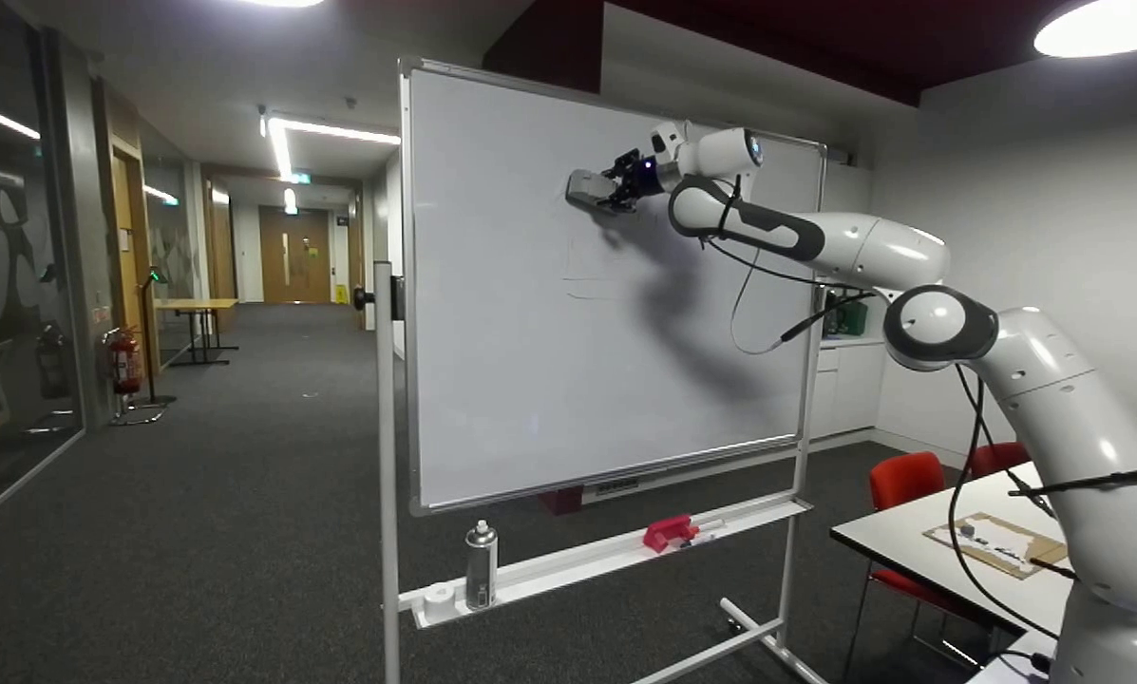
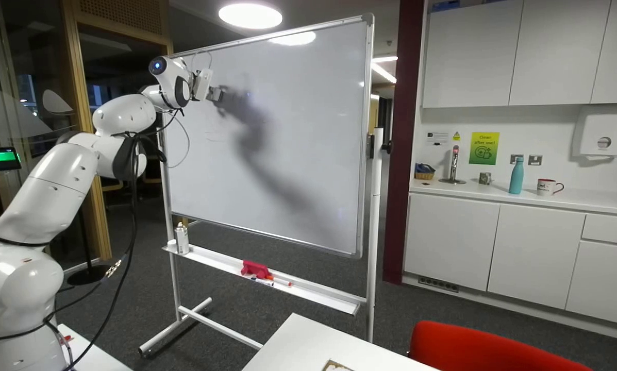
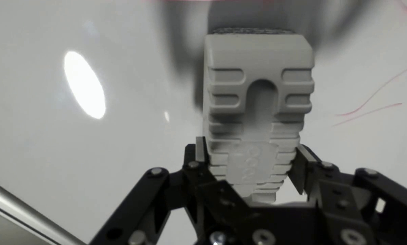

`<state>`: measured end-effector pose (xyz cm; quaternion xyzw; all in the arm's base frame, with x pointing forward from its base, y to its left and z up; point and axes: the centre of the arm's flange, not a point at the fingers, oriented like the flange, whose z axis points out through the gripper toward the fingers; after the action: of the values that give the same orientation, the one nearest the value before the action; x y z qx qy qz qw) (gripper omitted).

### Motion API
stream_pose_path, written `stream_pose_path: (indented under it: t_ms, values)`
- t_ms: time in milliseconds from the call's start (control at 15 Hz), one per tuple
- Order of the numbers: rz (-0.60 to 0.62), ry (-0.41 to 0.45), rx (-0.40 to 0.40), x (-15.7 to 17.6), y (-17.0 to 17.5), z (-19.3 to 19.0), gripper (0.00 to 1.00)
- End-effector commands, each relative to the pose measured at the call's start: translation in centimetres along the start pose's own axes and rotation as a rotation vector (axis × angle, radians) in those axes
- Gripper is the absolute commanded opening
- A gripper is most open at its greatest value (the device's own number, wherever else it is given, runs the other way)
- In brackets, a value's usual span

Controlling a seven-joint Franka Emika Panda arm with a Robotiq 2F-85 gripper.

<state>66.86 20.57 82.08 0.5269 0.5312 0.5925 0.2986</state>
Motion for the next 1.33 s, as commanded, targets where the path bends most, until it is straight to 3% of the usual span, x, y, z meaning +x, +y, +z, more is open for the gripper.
stream_pose_path:
  t_ms: [0,733,1267]
  values:
    - [0.004,-0.023,0.034,-0.2,-0.9,2.9,0.34]
    - [0.026,-0.122,0.166,-5.2,-8.1,5.6,0.34]
    - [0.043,-0.149,0.239,-5.6,-10.6,7.0,0.34]
